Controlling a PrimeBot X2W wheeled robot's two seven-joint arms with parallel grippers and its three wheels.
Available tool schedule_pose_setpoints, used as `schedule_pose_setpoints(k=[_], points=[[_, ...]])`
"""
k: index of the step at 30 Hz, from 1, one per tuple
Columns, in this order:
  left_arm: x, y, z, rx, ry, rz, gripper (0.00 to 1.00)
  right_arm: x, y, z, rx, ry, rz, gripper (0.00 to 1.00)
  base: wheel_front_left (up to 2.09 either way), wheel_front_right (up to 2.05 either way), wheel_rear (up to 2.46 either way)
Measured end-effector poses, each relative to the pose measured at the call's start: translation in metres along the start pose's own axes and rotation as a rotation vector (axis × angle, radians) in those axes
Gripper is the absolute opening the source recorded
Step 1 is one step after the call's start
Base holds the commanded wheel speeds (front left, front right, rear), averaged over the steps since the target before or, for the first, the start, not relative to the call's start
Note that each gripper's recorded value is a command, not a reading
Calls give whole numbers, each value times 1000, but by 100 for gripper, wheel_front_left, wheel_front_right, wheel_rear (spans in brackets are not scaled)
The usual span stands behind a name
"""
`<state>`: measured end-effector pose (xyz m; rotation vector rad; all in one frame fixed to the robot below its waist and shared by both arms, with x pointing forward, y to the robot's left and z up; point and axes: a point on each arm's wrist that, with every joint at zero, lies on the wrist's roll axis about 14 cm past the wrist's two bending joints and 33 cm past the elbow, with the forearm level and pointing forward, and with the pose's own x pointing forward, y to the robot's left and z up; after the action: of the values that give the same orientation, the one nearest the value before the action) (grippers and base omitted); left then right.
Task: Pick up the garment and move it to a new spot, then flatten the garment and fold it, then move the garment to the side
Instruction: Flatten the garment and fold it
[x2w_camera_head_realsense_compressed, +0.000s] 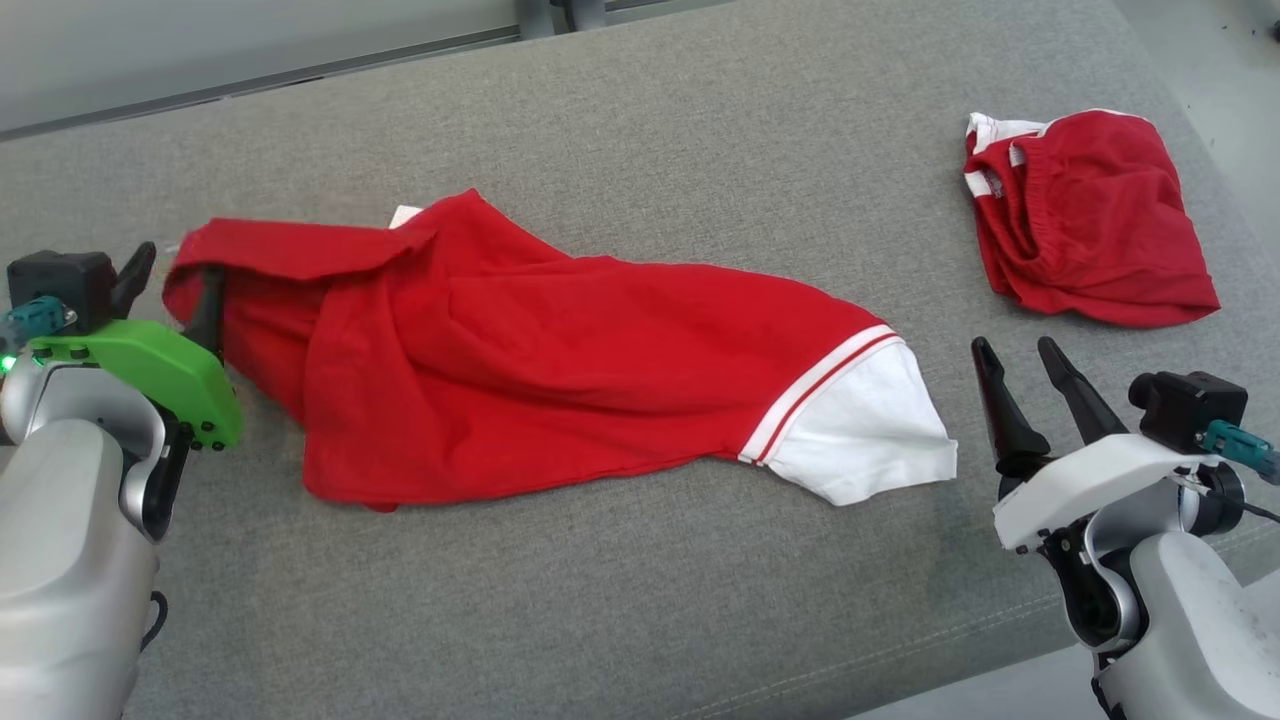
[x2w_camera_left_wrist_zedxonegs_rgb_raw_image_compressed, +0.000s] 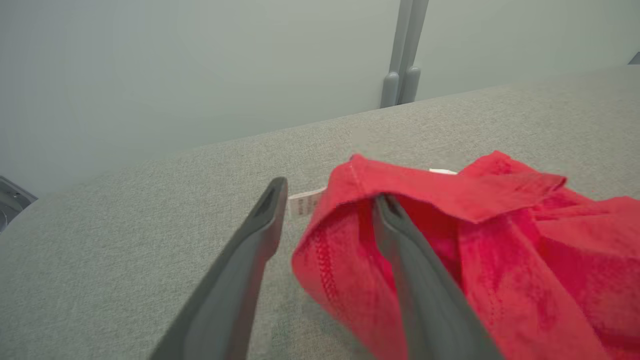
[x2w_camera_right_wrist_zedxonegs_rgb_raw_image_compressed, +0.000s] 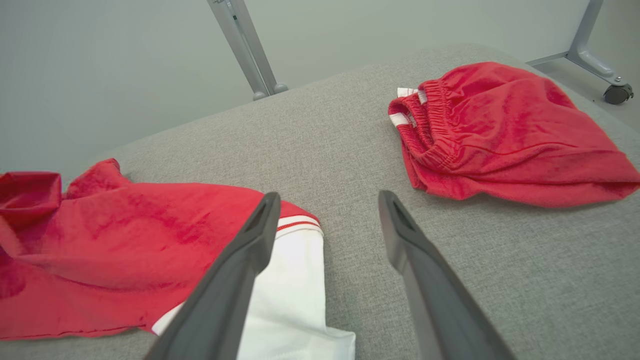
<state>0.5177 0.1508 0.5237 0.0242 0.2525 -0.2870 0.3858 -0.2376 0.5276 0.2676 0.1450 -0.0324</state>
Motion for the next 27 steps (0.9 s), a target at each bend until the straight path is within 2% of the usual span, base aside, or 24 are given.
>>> schedule_pose_setpoints(k=[8,15,19,27], points=[[-10,15,-8,-60,25,51,100,-1,2,2,-3,-5,7,100,0,0,0],[-27,32,1,-121,-41,107,100,-5,10,2,6,-6,27,100,0,0,0],[-41,19,-6,-140,-66,89,100,-8,12,-1,12,-3,33,100,0,0,0],[-76,-19,-42,-292,-52,81,100,-9,27,-1,29,-10,65,100,0,0,0]])
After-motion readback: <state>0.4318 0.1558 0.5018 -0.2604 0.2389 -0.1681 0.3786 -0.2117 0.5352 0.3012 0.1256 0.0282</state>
